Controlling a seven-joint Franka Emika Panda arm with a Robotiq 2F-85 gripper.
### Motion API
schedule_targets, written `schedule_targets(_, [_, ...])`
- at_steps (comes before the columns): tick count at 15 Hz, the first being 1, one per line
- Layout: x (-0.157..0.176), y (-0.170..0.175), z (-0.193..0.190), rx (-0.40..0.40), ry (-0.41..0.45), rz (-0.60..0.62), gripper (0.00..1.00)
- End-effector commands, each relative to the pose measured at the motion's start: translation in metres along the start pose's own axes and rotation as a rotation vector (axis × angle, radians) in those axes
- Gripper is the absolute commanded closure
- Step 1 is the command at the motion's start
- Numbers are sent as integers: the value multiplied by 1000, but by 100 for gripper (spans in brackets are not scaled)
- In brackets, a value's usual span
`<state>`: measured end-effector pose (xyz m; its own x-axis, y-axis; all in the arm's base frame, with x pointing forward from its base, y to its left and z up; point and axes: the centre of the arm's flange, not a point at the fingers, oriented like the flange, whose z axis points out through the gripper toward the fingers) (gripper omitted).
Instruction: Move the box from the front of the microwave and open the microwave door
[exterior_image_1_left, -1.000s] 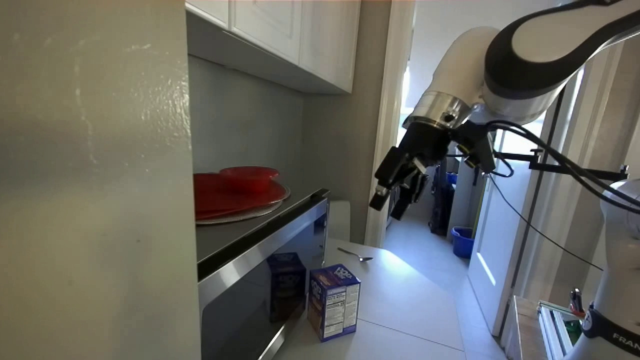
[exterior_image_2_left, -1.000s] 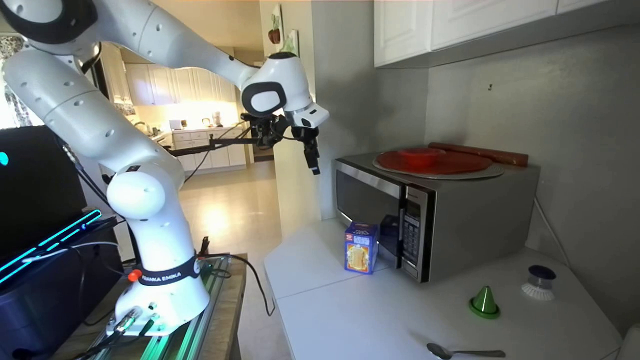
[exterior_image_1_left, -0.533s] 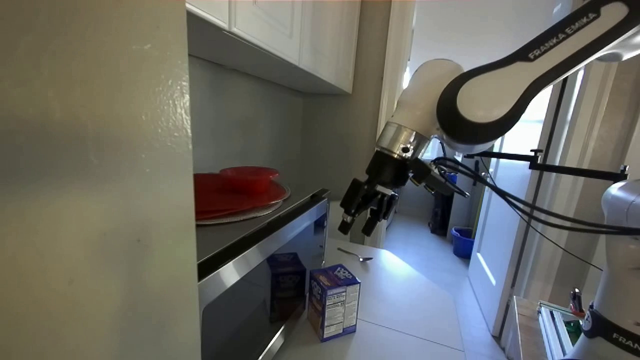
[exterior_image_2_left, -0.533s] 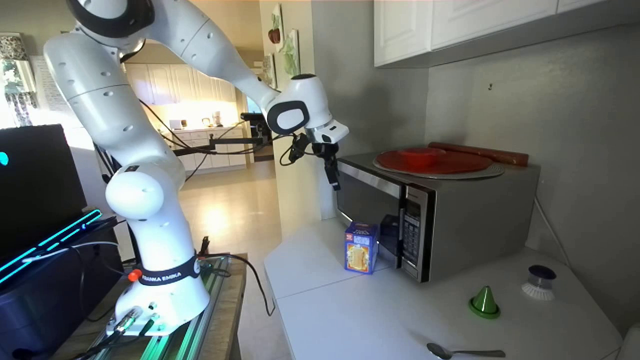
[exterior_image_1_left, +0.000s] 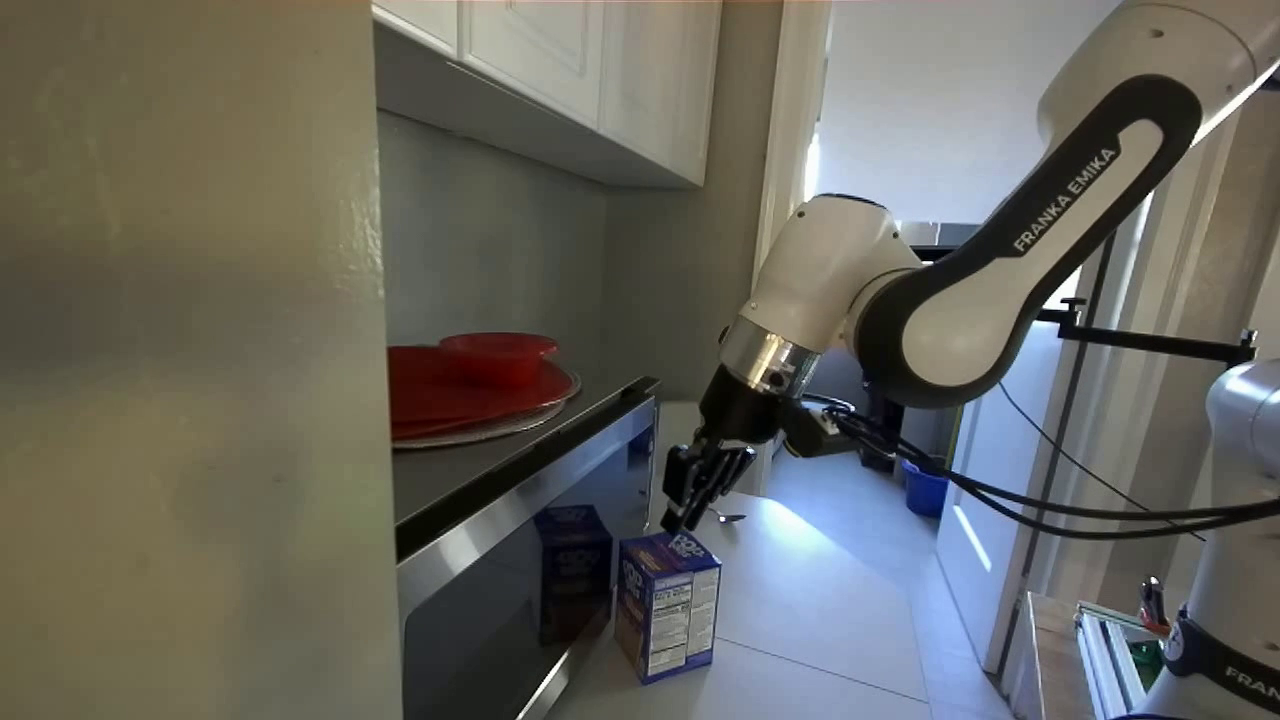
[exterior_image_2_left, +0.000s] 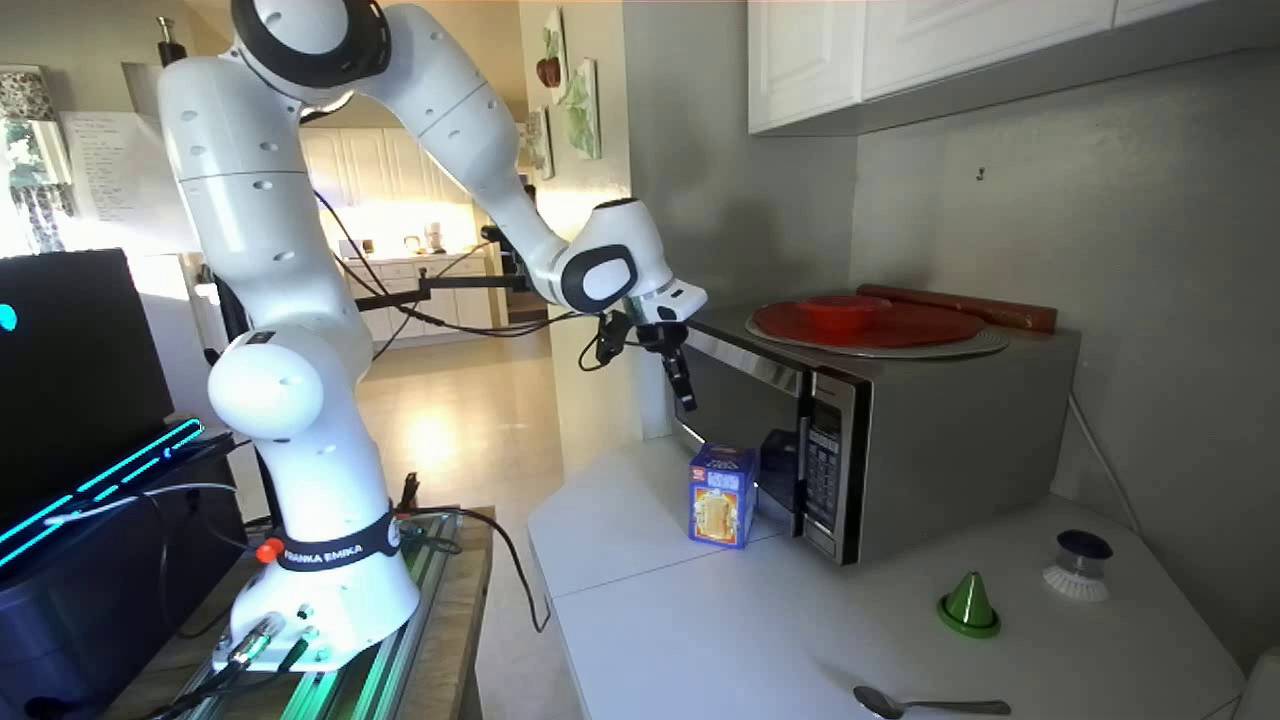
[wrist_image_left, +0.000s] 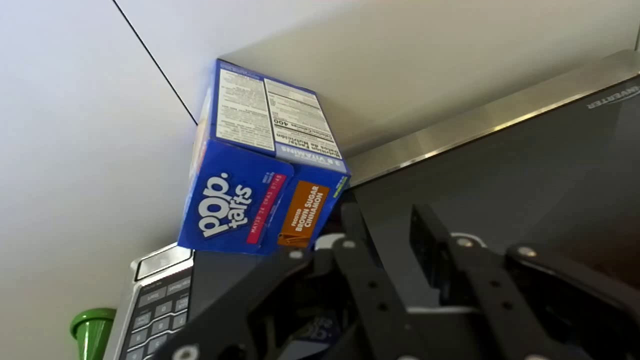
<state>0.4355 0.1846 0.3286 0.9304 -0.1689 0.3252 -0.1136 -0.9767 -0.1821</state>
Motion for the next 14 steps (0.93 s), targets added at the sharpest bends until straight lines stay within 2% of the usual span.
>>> schedule_targets(1, [3, -22, 24, -23, 53, -42, 98])
schedule_targets(11, [5, -46, 56, -117, 122, -121, 100])
schedule_targets(12, [3, -32, 27, -89, 113, -130, 100])
schedule_targets(14, [3, -32, 30, -92, 109, -127, 99])
